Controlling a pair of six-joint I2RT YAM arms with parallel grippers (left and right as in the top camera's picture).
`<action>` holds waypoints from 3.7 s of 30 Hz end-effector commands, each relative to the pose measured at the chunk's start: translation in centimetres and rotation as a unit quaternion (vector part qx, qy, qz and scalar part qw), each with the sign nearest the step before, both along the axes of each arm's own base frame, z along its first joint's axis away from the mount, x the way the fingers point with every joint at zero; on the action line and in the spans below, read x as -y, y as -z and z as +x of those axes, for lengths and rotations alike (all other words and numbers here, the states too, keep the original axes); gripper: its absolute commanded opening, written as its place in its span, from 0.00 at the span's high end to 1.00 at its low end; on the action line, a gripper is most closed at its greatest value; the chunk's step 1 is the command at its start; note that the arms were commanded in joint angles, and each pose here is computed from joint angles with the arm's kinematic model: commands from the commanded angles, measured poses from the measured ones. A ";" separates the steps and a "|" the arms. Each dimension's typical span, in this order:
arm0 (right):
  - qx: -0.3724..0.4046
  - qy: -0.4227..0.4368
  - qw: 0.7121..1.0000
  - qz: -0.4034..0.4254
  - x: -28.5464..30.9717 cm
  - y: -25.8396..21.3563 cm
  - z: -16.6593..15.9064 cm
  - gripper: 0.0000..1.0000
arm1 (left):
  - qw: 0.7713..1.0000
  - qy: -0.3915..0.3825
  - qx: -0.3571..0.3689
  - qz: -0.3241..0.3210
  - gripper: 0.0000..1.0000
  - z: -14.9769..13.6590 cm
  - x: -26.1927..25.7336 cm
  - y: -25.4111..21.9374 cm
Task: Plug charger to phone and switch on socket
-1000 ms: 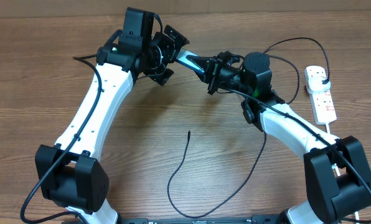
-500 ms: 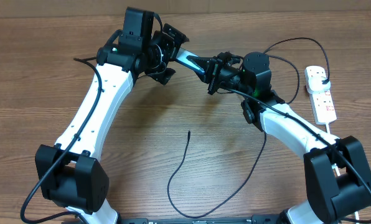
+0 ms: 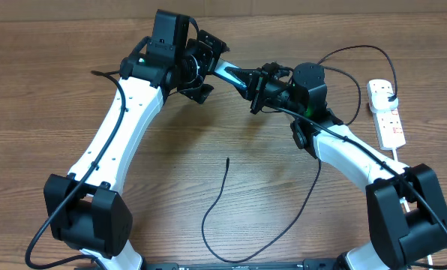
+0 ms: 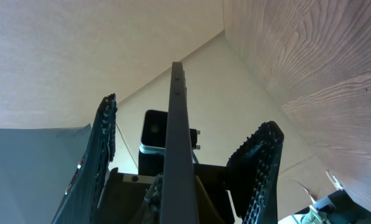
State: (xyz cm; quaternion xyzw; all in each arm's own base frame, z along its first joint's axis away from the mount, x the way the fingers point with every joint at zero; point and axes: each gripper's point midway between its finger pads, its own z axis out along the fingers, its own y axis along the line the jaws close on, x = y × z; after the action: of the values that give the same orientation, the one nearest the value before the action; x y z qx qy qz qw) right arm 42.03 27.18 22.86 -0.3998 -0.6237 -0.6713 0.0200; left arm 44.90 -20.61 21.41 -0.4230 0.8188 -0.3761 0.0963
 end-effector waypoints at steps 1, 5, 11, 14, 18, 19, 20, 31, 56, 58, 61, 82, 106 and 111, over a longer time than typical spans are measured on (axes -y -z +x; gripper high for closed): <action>-0.038 0.007 0.998 0.043 0.1 -1.5 0.2 0.96 | 1.000 -0.014 -0.016 0.003 0.02 0.0 0.0 0.9; -0.038 0.003 0.998 0.044 0.0 -1.5 0.1 0.96 | 1.000 -0.014 -0.017 0.003 0.07 -0.1 0.0 0.9; -0.039 -0.007 0.998 0.044 -0.1 -1.6 -0.2 0.97 | 1.000 -0.015 -0.020 0.006 0.21 -0.2 -0.1 1.1; -0.039 -0.011 0.998 0.044 -0.2 -1.6 -0.3 0.96 | 1.000 -0.015 -0.021 0.006 0.28 -0.2 -0.1 1.1; -0.032 -0.014 0.998 0.047 -0.3 -1.9 -0.4 0.96 | 1.000 -0.014 -0.022 0.006 0.36 -0.3 -0.1 1.1; -0.022 -0.017 0.998 0.051 -0.3 -2.4 -0.4 0.96 | 1.000 -0.014 -0.023 0.006 0.37 -0.3 -0.1 1.2; -0.014 -0.019 0.998 0.054 -0.3 -2.7 -0.5 0.96 | 1.000 -0.014 -0.023 0.006 0.41 -0.3 -0.1 1.2; -0.005 -0.026 0.998 0.057 -0.4 -3.1 -0.6 0.96 | 1.000 -0.014 -0.023 0.006 0.64 -0.3 -0.1 1.1; -0.006 -0.035 0.998 0.057 -0.6 -3.1 -0.9 0.96 | 1.000 -0.009 -0.019 0.010 0.96 -0.3 -0.1 1.2; -0.006 -0.035 0.998 0.057 -0.6 -3.1 -0.9 0.96 | 1.000 -0.008 -0.019 0.010 0.95 -0.3 -0.1 1.2; -0.006 -0.035 0.998 0.057 -0.6 -3.1 -0.9 0.96 | 1.000 -0.008 -0.019 0.010 0.96 -0.3 -0.1 1.2; -0.006 -0.043 0.997 0.057 -0.7 -3.1 -1.2 0.26 | 1.000 0.016 0.005 0.021 0.96 0.1 -0.5 0.9; 0.285 -0.204 0.935 -0.051 -0.6 -3.2 -5.7 0.00 | 0.911 0.286 0.255 -0.153 0.96 -1.9 -8.4 -7.1; 0.334 -0.214 0.915 -0.072 -0.7 -2.8 -6.0 0.00 | 0.912 0.308 0.245 -0.117 0.96 -3.6 -9.3 -5.0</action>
State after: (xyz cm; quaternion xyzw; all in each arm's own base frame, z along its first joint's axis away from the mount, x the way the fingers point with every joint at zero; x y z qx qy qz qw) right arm 36.63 27.81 24.18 -0.0729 -0.7123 -0.6970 -0.0387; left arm 42.58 -10.69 25.72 -0.1381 0.8130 -0.5574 0.0959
